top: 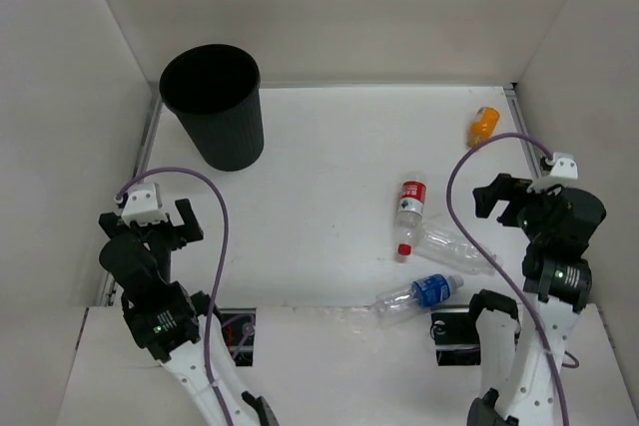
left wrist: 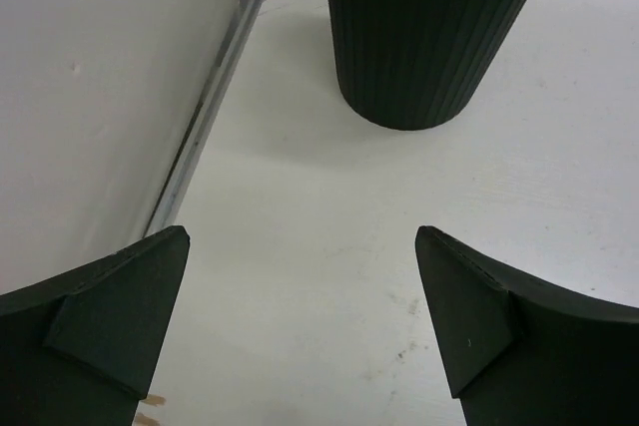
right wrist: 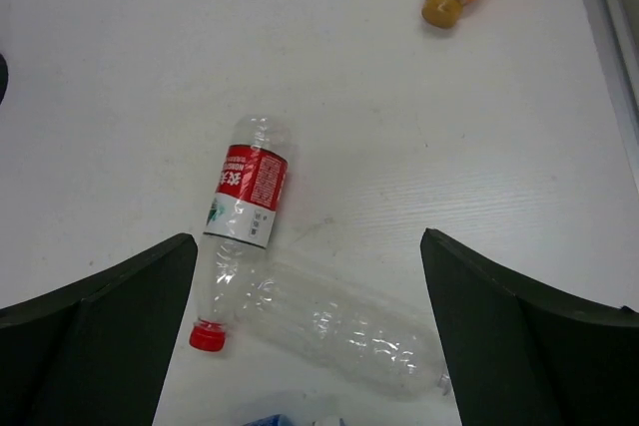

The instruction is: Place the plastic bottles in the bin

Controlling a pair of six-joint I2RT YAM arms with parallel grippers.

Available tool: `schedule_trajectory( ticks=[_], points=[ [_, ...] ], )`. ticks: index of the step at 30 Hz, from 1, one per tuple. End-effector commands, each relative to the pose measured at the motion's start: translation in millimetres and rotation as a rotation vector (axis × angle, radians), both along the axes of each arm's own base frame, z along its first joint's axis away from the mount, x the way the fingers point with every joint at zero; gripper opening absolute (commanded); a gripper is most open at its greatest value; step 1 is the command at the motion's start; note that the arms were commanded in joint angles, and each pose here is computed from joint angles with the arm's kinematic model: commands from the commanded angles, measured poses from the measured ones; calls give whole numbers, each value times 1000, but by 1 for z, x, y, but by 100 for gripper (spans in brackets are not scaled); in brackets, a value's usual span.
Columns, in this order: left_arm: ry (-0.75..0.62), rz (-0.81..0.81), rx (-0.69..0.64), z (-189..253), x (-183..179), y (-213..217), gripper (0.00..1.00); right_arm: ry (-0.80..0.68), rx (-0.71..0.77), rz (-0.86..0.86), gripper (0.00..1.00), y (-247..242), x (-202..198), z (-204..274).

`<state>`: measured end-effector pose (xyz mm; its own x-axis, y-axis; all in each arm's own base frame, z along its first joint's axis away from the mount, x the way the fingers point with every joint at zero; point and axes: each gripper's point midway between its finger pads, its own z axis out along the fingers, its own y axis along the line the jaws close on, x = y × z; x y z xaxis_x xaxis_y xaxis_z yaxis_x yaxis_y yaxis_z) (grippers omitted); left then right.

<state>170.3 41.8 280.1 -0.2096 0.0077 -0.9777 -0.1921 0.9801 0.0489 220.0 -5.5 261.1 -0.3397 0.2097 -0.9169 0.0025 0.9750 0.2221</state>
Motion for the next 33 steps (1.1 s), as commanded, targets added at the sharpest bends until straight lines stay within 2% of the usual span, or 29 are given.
schedule_trajectory(
  ticks=[1,4,9,12,16,19,22,24,27,29,31,33],
  points=[
    [-45,-23,-141,-5,1,-16,100,-160,-53,16,100,10,-17,27],
    [-73,-51,-234,-6,-1,-29,100,-231,-24,28,100,20,-29,43],
    [-108,-99,-344,-5,1,-45,100,-242,49,-4,100,15,-17,54],
    [-95,-103,-399,-12,3,-48,100,-230,110,-26,100,21,-29,46],
    [-114,-120,-406,-9,-2,-56,100,-93,241,5,100,35,-33,1],
    [-133,-119,-421,-5,-5,-60,100,-116,248,29,100,37,-29,10],
    [-136,-119,-425,-7,-6,-61,100,-91,274,15,100,32,-20,-1],
    [-137,-122,-426,-8,-6,-62,100,-100,278,87,100,42,-18,3],
    [-135,-143,-431,-9,-6,-65,100,-174,225,173,100,43,-1,40],
    [-136,-145,-435,-10,-6,-66,100,-217,131,88,100,14,27,75],
    [-138,-146,-440,-10,-5,-66,100,-160,78,-57,100,-28,60,90],
    [-141,-148,-442,-9,-4,-66,100,8,40,-164,100,-70,102,75]
  ],
)
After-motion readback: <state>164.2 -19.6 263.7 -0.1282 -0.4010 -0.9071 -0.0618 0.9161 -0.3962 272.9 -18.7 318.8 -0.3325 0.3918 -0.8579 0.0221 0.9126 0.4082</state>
